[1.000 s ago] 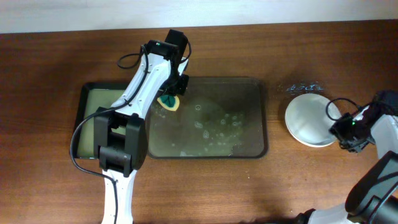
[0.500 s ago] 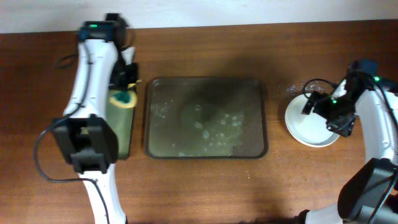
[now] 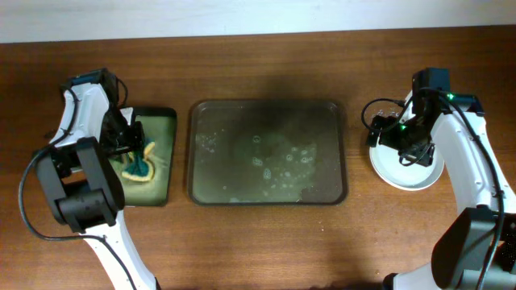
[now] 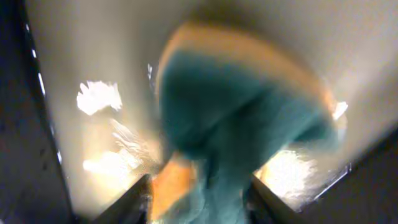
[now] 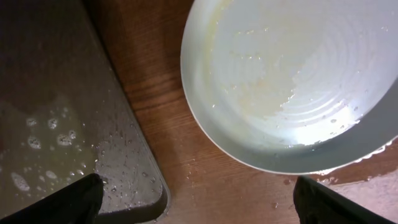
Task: Clean dirty plates on tray and stack at the side
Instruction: 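Drop the sponge into the green tray with the left gripper and withdraw both arms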
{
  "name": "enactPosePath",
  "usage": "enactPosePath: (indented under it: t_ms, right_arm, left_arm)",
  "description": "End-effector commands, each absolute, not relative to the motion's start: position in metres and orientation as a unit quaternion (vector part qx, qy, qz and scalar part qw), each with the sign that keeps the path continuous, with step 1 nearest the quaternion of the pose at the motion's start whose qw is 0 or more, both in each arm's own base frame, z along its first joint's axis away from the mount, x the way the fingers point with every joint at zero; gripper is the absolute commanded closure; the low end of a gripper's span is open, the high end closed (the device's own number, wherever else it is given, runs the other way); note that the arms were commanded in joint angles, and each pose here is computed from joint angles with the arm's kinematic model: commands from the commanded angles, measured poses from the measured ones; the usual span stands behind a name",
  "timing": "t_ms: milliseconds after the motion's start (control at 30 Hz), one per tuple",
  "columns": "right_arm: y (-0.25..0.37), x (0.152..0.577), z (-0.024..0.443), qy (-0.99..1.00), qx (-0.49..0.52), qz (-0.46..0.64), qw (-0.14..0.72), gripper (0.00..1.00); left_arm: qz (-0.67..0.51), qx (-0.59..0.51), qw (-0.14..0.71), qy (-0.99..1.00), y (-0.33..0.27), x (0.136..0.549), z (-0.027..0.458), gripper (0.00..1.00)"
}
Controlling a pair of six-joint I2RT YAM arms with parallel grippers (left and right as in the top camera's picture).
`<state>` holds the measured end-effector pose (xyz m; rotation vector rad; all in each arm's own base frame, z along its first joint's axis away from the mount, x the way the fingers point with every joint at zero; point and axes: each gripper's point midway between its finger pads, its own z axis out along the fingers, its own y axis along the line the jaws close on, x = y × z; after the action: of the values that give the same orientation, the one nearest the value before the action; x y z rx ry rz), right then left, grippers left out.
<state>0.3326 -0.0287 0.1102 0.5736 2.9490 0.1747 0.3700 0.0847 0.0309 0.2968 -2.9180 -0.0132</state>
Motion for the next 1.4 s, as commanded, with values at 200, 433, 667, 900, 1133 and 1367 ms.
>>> enactPosePath:
  t_ms: [200, 433, 667, 900, 1133, 1367]
  right_arm:
    - [-0.025, 0.303, 0.248, 0.968, 0.175, 0.055, 0.173, 0.02]
    - [-0.009, 0.192, 0.36, 0.928, 0.16, 0.064, 0.329, 0.02]
    - [-0.001, 0.131, 0.393, 0.885, 0.146, 0.068, 0.437, 0.02]
    - [-0.01, 0.129, 0.384, 0.887, 0.138, 0.033, 0.44, 0.02]
    - [0.001, 0.166, 0.34, 0.811, 0.036, 0.028, 0.584, 0.02]
    - [0.021, 0.213, 0.258, 0.726, -0.008, 0.066, 0.684, 0.02]
  left_arm:
    - [0.144, 0.069, -0.166, -0.973, 0.028, 0.452, 0.242, 0.0]
    - [0.17, 0.042, -0.257, -0.95, 0.02, 0.481, 0.279, 0.01]
    - [0.17, 0.042, -0.257, -0.95, 0.02, 0.481, 0.279, 0.01]
    - [0.17, 0.042, -0.257, -0.95, 0.02, 0.481, 0.279, 0.01]
    - [0.17, 0.042, -0.257, -0.95, 0.02, 0.481, 0.279, 0.01]
    - [0.17, 0.042, -0.257, -0.95, 0.02, 0.481, 0.279, 0.01]
